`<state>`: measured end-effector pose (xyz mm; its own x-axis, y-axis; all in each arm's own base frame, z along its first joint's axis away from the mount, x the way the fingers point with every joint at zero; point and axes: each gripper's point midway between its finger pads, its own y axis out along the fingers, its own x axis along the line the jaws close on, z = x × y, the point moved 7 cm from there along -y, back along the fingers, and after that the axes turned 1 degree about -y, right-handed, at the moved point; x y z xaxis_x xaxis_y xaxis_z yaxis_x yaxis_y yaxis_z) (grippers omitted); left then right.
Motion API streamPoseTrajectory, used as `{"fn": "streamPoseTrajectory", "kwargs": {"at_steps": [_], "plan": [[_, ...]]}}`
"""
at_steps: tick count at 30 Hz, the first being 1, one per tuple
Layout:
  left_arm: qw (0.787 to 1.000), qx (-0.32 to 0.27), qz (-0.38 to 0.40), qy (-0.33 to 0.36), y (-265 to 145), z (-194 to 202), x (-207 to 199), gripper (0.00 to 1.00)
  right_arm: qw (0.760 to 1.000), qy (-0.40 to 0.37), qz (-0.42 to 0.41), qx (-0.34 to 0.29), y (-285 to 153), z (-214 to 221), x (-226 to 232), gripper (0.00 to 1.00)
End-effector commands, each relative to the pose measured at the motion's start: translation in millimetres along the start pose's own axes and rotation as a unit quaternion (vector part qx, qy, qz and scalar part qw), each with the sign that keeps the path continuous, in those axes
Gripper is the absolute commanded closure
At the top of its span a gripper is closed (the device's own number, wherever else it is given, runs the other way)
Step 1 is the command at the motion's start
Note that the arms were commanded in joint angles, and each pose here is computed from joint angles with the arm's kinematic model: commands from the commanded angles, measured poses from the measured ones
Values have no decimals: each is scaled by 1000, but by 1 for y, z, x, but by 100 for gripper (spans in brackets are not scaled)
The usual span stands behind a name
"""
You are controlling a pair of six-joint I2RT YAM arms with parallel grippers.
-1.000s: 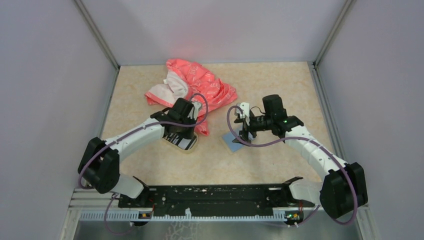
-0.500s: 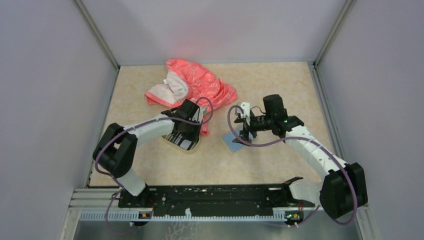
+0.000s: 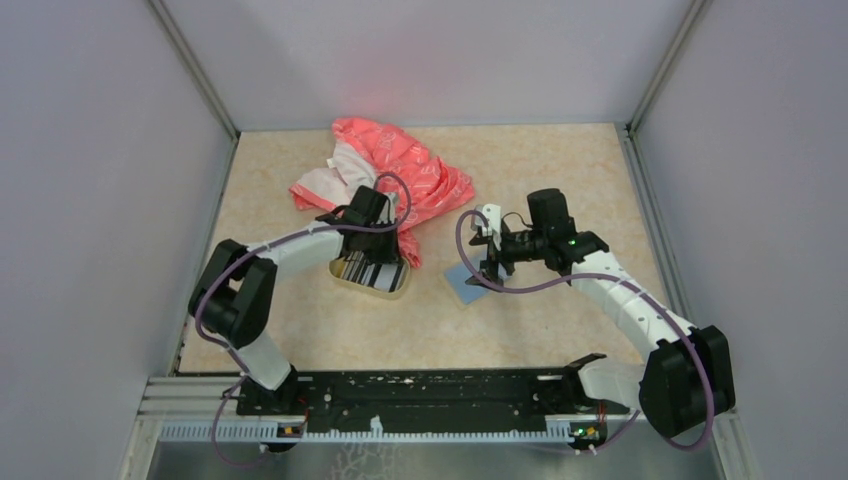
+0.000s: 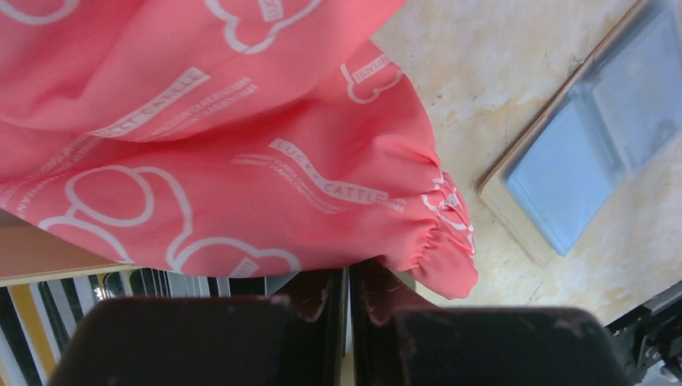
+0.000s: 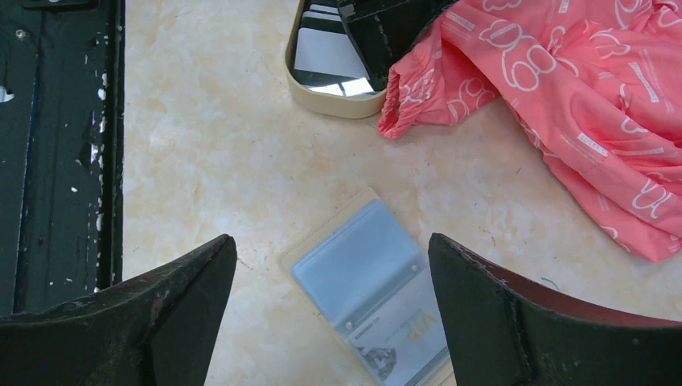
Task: Put the credit cards into the card holder
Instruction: Pick up the credit card from the storage box.
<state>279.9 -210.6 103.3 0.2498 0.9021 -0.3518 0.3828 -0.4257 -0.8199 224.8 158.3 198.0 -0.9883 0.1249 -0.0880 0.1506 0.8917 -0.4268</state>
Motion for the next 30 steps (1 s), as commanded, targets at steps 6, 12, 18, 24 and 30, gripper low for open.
{"fn": "streamPoseTrajectory", "kwargs": {"at_steps": [6, 12, 18, 24, 30], "plan": [[991, -90, 99, 6, -42, -17, -21, 87, 999, -23, -4, -22, -5, -10, 1, 11], [986, -138, 64, 62, -75, -9, -10, 64, 999, -23, -5, -23, -5, -11, 1, 11], [992, -93, -32, 81, -70, 6, 17, 46, 1000, -20, -9, -23, -4, -9, 1, 11], [990, -27, -38, 135, -55, 7, 21, 44, 1000, -17, -10, -22, -3, -8, 1, 11], [985, 1, -60, 162, -39, 13, 25, 39, 1000, -14, -12, -20, -2, -7, 1, 11]]}}
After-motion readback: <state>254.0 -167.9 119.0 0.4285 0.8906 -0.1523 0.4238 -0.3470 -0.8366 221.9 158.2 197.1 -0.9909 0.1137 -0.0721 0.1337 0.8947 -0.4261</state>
